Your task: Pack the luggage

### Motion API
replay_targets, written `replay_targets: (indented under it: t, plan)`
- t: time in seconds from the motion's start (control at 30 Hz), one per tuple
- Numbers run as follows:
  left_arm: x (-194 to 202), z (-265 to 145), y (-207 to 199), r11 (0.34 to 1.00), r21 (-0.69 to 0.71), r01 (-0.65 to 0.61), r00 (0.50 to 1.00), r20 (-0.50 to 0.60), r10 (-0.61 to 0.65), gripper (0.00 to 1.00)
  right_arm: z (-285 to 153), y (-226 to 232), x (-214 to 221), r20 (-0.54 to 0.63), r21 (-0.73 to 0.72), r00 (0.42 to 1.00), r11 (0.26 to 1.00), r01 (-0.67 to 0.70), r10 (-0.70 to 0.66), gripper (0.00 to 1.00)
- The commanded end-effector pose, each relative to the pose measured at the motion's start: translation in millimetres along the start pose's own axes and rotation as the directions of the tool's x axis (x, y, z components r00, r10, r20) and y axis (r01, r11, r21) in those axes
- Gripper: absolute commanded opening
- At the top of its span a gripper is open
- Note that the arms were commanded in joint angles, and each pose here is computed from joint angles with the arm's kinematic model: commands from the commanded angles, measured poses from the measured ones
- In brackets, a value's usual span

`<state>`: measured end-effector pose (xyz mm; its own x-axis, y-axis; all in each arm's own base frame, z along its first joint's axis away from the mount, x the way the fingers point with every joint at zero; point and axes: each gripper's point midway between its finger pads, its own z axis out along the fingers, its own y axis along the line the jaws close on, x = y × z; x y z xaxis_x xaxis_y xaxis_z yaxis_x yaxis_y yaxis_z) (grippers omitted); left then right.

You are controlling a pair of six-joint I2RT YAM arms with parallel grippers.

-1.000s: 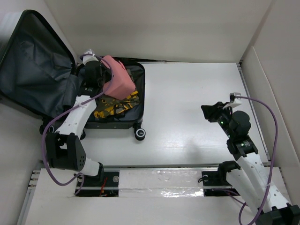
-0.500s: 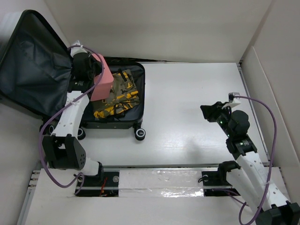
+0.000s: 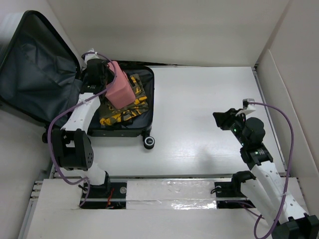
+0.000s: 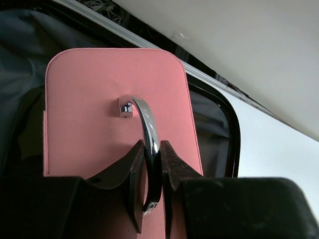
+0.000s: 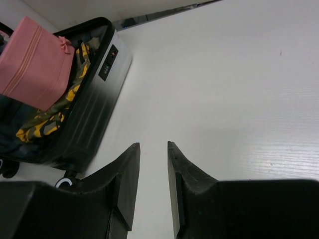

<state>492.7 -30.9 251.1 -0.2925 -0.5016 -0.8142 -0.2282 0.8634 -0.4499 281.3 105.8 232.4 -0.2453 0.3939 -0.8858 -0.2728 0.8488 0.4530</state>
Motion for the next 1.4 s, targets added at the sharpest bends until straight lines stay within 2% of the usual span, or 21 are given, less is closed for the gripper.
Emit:
replay_targets:
  t: [0.0, 0.13, 0.2, 0.27, 0.37, 0.47, 0.6, 0.73, 0.83, 0.87, 0.9, 0.93, 0.97, 1.03, 1.07, 1.17, 1.2, 1.23, 1.27, 1.33, 1.37]
  plan:
    - [1, 12, 10, 1.0, -0.028, -0.009, 0.999, 0.031, 0.01, 0.09, 1, 8, -9, 0.042, -0.037, 0.999, 0.999, 0.023, -0.022, 0.35]
    - [28, 27, 28, 0.995, -0.095, -0.008, 0.999, -0.041, 0.004, 0.24, 0, 10, -9, 0.042, -0.047, 0.999, 0.999, 0.023, -0.021, 0.35]
    - [34, 27, 33, 0.994, -0.109, -0.006, 0.999, -0.052, 0.0, 0.37, -1, 11, -10, 0.045, -0.049, 0.999, 0.999, 0.025, -0.023, 0.35]
    - [23, 18, 29, 0.995, -0.097, 0.002, 1.0, -0.02, -0.004, 0.53, -3, 11, -12, 0.05, -0.046, 0.998, 0.999, 0.029, -0.026, 0.35]
    - [-8, -7, 13, 0.999, -0.043, 0.016, 0.997, 0.07, -0.013, 0.67, -6, 17, -14, 0.052, -0.061, 0.998, 0.998, 0.033, -0.03, 0.35]
    - [-45, -40, 2, 0.999, -0.015, 0.032, 0.985, 0.172, -0.029, 0.74, -8, 22, -17, 0.061, -0.074, 0.998, 0.997, 0.038, -0.033, 0.35]
    - [-85, -85, -9, 0.999, 0.008, 0.054, 0.96, 0.276, -0.054, 0.75, -12, 28, -20, 0.074, -0.084, 0.997, 0.995, 0.044, -0.037, 0.35]
    - [-98, -123, 2, 0.997, -0.039, 0.073, 0.944, 0.324, -0.057, 0.72, -14, 32, -18, 0.075, -0.1, 0.996, 0.994, 0.046, -0.038, 0.35]
    - [-98, -156, 34, 0.979, -0.153, 0.135, 0.92, 0.387, -0.066, 0.62, -14, 34, -12, 0.056, -0.113, 0.998, 0.993, 0.046, -0.04, 0.35]
    - [-107, -183, 46, 0.968, -0.174, 0.179, 0.886, 0.456, -0.082, 0.59, -14, 34, -12, 0.06, -0.116, 0.997, 0.992, 0.047, -0.041, 0.33]
    - [-93, -186, 60, 0.96, -0.207, 0.19, 0.887, 0.455, -0.077, 0.57, -14, 37, -10, 0.057, -0.13, 0.998, 0.99, 0.047, -0.04, 0.18]
    - [-91, -197, 68, 0.953, -0.223, 0.206, 0.876, 0.476, -0.078, 0.54, -15, 40, -9, 0.053, -0.143, 0.998, 0.989, 0.048, -0.041, 0.11]
    - [-96, -220, 78, 0.941, -0.239, 0.241, 0.845, 0.528, -0.082, 0.36, -16, 41, -10, 0.054, -0.153, 0.997, 0.987, 0.055, -0.047, 0.03]
    - [-85, -235, 98, 0.914, -0.319, 0.251, 0.851, 0.522, -0.051, 0.15, -16, 46, -8, 0.046, -0.18, 0.997, 0.982, 0.063, -0.056, 0.0]
    - [-87, -250, 110, 0.887, -0.354, 0.297, 0.828, 0.559, -0.054, 0.0, -16, 47, -6, 0.041, -0.188, 0.997, 0.98, 0.064, -0.058, 0.0]
    - [-82, -278, 136, 0.826, -0.445, 0.347, 0.808, 0.589, -0.022, 0.0, -15, 52, -3, 0.029, -0.216, 0.998, 0.974, 0.067, -0.062, 0.0]
    - [-83, -285, 140, 0.814, -0.464, 0.35, 0.803, 0.596, -0.005, 0.03, -15, 52, -3, 0.026, -0.216, 0.997, 0.974, 0.073, -0.069, 0.04]
    - [-82, -289, 145, 0.799, -0.493, 0.344, 0.806, 0.591, 0.017, 0.13, -15, 52, -3, 0.024, -0.217, 0.997, 0.973, 0.076, -0.072, 0.07]
    - [-85, -295, 150, 0.773, -0.533, 0.344, 0.803, 0.594, 0.052, 0.37, -15, 52, -2, 0.021, -0.217, 0.997, 0.973, 0.077, -0.074, 0.12]
    - [-86, -298, 160, 0.72, -0.613, 0.324, 0.814, 0.568, 0.117, 0.56, -16, 54, -2, 0.023, -0.225, 0.997, 0.971, 0.078, -0.075, 0.15]
    - [-86, -296, 168, 0.667, -0.675, 0.316, 0.823, 0.544, 0.16, 0.69, -16, 54, -2, 0.023, -0.23, 0.997, 0.97, 0.08, -0.077, 0.15]
